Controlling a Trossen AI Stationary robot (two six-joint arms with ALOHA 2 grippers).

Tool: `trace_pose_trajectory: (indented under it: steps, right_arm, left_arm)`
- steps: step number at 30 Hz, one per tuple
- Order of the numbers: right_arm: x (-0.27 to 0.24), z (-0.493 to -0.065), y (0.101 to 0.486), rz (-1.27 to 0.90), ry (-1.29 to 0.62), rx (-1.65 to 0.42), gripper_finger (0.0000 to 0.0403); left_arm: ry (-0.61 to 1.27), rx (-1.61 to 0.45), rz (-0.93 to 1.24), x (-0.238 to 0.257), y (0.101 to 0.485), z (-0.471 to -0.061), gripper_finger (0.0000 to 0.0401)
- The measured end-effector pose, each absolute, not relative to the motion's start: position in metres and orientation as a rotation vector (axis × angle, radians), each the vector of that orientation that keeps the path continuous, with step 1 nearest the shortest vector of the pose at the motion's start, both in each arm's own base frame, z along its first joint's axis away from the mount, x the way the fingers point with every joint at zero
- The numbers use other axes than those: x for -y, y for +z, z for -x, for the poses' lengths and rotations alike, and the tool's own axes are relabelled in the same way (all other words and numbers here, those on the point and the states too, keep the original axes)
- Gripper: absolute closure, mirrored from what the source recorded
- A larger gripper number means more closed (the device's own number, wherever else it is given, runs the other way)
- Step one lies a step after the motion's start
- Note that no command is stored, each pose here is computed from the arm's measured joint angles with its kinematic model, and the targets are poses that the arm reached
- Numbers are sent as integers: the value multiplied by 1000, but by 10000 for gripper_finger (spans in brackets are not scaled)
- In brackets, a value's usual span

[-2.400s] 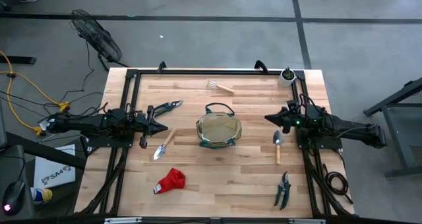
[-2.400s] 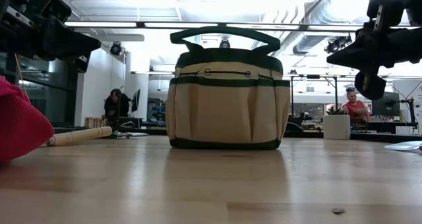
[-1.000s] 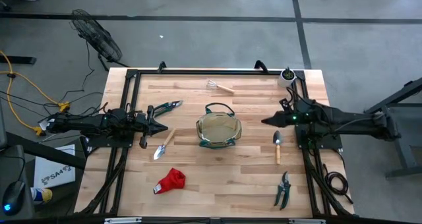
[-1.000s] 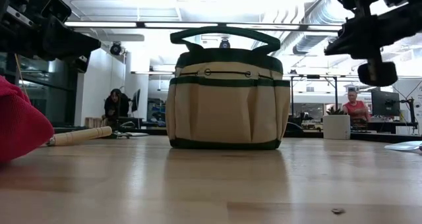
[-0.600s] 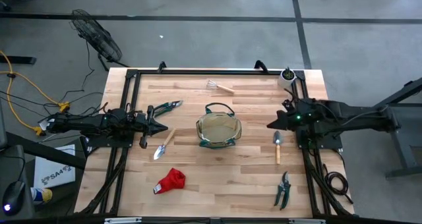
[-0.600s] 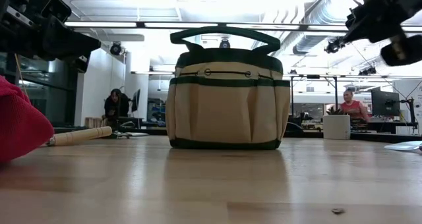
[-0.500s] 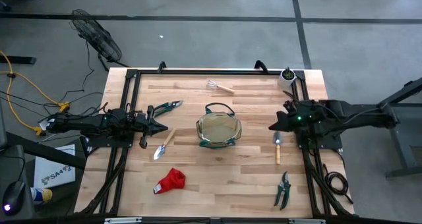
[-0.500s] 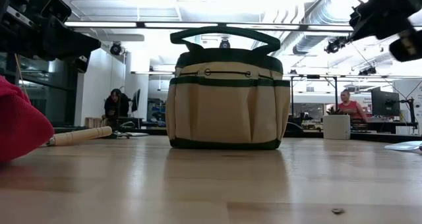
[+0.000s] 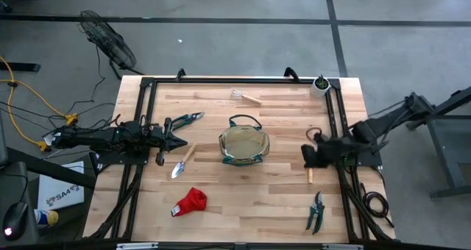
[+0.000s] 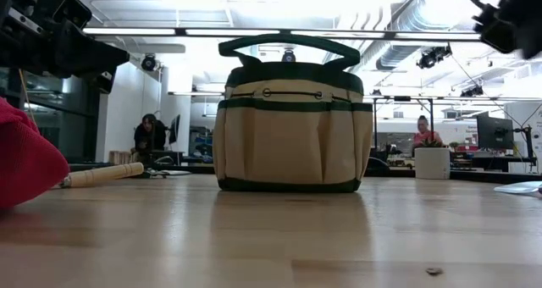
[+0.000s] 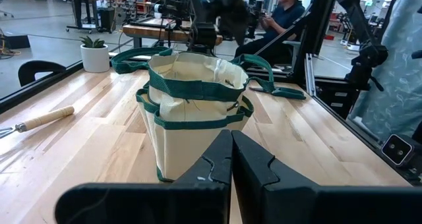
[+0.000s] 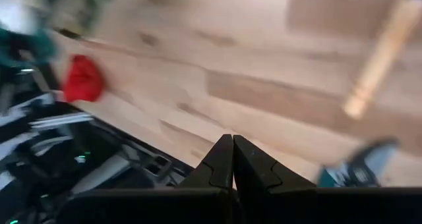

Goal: Pick & Place Garden tools in Gardening bag
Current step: Put the right green shear scissors into the light brown gardening bag

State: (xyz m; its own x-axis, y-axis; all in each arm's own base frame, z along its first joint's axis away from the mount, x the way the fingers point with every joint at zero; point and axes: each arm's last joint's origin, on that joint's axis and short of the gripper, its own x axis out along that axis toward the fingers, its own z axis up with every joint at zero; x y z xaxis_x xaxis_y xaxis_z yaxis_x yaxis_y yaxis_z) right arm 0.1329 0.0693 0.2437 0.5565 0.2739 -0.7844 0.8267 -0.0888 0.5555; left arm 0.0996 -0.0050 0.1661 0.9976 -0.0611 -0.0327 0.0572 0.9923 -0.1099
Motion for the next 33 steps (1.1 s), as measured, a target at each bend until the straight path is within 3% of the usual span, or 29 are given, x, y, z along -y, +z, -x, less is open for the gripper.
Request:
trace_pose_trajectory:
  steps: [15, 33]
  right_arm:
    - [-130, -118, 217, -1594, -759, -1340, 401]
    - [-149, -106, 214, -1176, -380, -1282, 400]
  left_arm:
    - [-60, -36, 109, 5, 166, -100, 401]
    - [-59, -36, 109, 5, 166, -100, 401]
